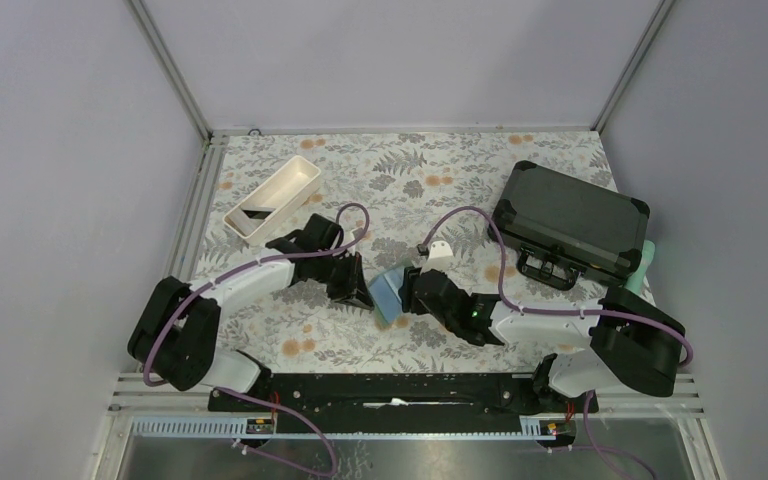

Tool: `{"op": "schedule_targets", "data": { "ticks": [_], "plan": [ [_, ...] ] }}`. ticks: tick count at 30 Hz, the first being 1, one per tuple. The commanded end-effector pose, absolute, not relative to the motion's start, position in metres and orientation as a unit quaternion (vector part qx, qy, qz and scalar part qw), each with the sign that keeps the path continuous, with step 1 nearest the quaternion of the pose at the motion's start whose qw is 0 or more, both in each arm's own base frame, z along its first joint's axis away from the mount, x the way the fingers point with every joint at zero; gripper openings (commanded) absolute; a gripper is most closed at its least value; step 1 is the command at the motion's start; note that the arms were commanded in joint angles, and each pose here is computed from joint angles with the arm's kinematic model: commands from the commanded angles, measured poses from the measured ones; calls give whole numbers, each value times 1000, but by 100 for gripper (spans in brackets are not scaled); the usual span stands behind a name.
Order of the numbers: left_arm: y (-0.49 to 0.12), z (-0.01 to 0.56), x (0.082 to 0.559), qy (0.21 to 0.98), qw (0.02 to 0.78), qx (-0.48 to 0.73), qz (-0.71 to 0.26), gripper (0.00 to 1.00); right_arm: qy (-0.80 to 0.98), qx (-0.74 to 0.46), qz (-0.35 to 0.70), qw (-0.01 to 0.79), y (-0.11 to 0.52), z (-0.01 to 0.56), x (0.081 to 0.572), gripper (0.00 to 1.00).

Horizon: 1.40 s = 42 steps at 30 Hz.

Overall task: Put the credit cards into the card holder
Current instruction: Open the card holder at the center of the board.

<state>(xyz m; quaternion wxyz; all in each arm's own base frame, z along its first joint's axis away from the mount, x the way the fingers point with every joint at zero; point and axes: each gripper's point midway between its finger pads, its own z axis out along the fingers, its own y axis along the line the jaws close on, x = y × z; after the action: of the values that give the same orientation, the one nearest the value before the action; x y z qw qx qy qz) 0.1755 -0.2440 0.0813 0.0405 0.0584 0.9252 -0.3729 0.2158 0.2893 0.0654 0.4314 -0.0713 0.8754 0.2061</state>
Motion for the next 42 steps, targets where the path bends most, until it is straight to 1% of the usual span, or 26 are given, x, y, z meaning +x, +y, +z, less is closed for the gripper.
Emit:
{"op": "schedule_targets", "data": {
  "ticks": [1,9,11,12,13,14,17,18,19,20,21,24,25,28,29,30,33,36,38,42],
  "plan": [
    [-244,82,183,924,60,75,-370,0,873,-54,187,447,286,68,224,52],
    [-242,81,183,927,53,85,-362,0,881,-74,202,421,300,52,222,54],
    [-241,80,183,929,50,87,-357,0,883,-73,196,420,300,48,224,51],
    [-240,79,184,930,51,89,-354,0,884,-72,195,419,299,47,225,48],
    [-237,77,184,934,51,91,-343,0,883,-73,201,418,301,48,226,42],
    [-236,75,185,935,51,91,-338,0,883,-73,204,417,302,49,227,42],
    [-234,72,187,939,51,90,-328,0,878,-82,216,419,306,56,226,48],
    [-232,70,189,942,54,89,-319,0,877,-84,220,419,306,57,226,43],
    [-229,69,191,945,57,87,-309,0,876,-85,223,420,307,59,226,31],
    [-227,68,194,948,62,85,-300,0,874,-84,227,421,307,61,226,22],
    [-226,68,196,950,68,81,-295,1,874,-84,228,420,306,62,226,15],
    [-222,68,206,953,95,66,-279,9,879,-80,231,410,305,58,224,2],
    [-221,68,209,954,104,60,-274,14,881,-78,232,406,304,56,223,0],
    [-208,69,223,960,146,35,-236,49,887,-58,238,392,301,49,218,0],
    [-204,72,228,961,162,27,-224,60,888,-47,241,388,300,47,216,0],
    [-200,74,232,960,178,17,-214,67,890,-37,245,383,299,46,214,0],
    [-197,90,244,950,225,-10,-216,73,893,-11,258,370,298,40,210,0],
    [-212,103,246,929,247,-28,-273,76,893,13,264,364,298,36,209,0],
    [-218,100,246,925,245,-34,-290,77,894,27,262,363,296,32,210,0],
    [-222,80,245,931,223,-34,-286,77,890,43,271,365,296,33,211,0]
  ]
}}
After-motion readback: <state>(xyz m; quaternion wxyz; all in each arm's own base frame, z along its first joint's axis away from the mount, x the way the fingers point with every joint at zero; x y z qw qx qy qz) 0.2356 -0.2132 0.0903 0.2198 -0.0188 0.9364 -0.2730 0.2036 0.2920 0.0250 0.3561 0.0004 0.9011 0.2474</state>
